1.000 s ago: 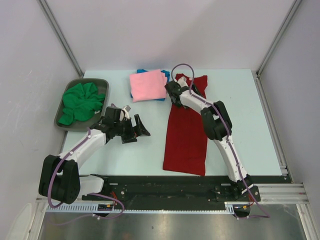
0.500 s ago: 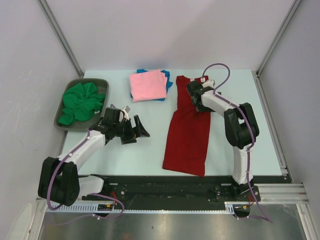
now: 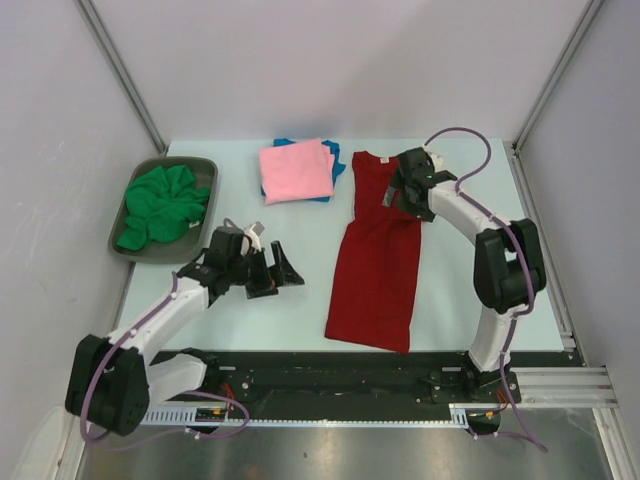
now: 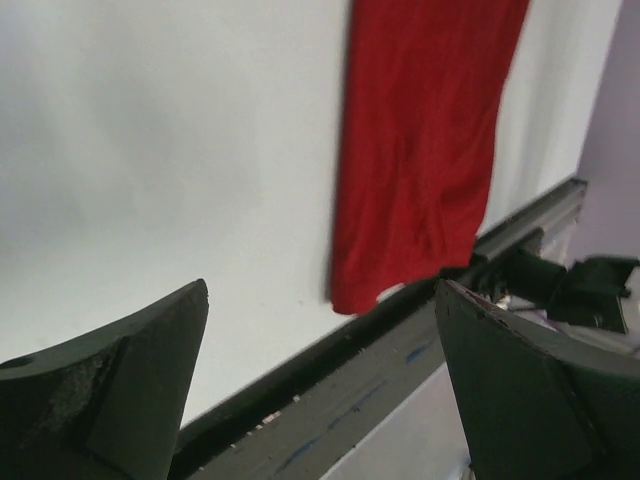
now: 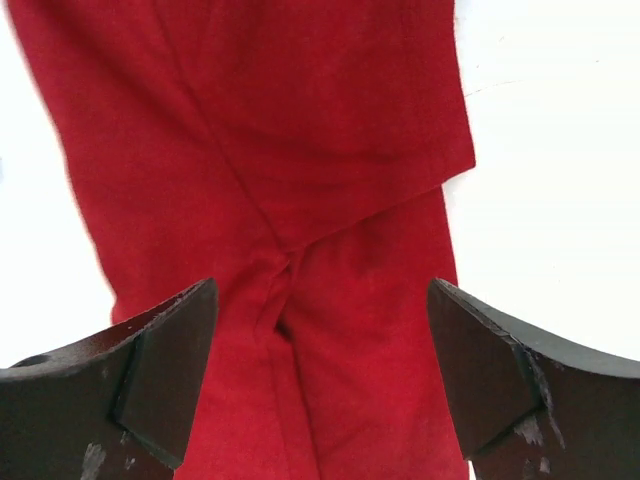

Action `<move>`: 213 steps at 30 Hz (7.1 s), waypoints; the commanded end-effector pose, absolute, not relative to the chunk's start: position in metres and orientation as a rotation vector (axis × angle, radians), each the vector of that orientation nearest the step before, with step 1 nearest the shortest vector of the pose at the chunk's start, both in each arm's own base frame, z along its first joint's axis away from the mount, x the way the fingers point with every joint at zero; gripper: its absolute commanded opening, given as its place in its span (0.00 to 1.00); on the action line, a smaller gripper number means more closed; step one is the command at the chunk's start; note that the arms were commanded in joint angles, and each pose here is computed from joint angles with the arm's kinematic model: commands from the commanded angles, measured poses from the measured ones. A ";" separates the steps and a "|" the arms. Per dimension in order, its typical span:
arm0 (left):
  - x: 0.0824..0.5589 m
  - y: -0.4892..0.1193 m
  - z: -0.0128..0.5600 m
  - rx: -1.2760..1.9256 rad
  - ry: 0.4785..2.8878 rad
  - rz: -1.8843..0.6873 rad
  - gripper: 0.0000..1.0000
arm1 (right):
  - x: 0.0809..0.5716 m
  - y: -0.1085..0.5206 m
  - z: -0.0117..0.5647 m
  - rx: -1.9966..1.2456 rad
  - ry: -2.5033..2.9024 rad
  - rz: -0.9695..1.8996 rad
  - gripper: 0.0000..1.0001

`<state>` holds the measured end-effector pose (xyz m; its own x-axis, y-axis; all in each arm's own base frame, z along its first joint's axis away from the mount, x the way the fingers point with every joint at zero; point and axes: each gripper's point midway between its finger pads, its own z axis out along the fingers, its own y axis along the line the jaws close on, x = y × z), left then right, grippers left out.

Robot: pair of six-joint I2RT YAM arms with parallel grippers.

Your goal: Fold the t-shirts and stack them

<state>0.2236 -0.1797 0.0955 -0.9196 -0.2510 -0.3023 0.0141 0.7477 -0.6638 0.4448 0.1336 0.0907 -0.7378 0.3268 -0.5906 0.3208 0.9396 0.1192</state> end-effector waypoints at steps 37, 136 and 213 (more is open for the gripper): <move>0.089 -0.321 -0.017 -0.005 2.896 -0.970 0.32 | 0.266 0.127 0.160 0.338 2.318 0.473 0.93; 0.127 -0.287 -0.020 -0.170 2.843 -0.951 0.41 | 0.203 0.135 0.096 0.298 2.418 0.496 0.94; 0.096 -0.321 0.082 -0.017 2.566 -1.254 0.00 | 0.103 0.160 0.115 0.332 2.373 0.922 0.00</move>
<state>0.0817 -0.3082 0.0469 -0.9764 -0.1194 -0.1802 0.0624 0.6422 -0.7640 0.0929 0.1581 0.0896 -0.8448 0.3962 -0.3597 0.0621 0.7402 0.6695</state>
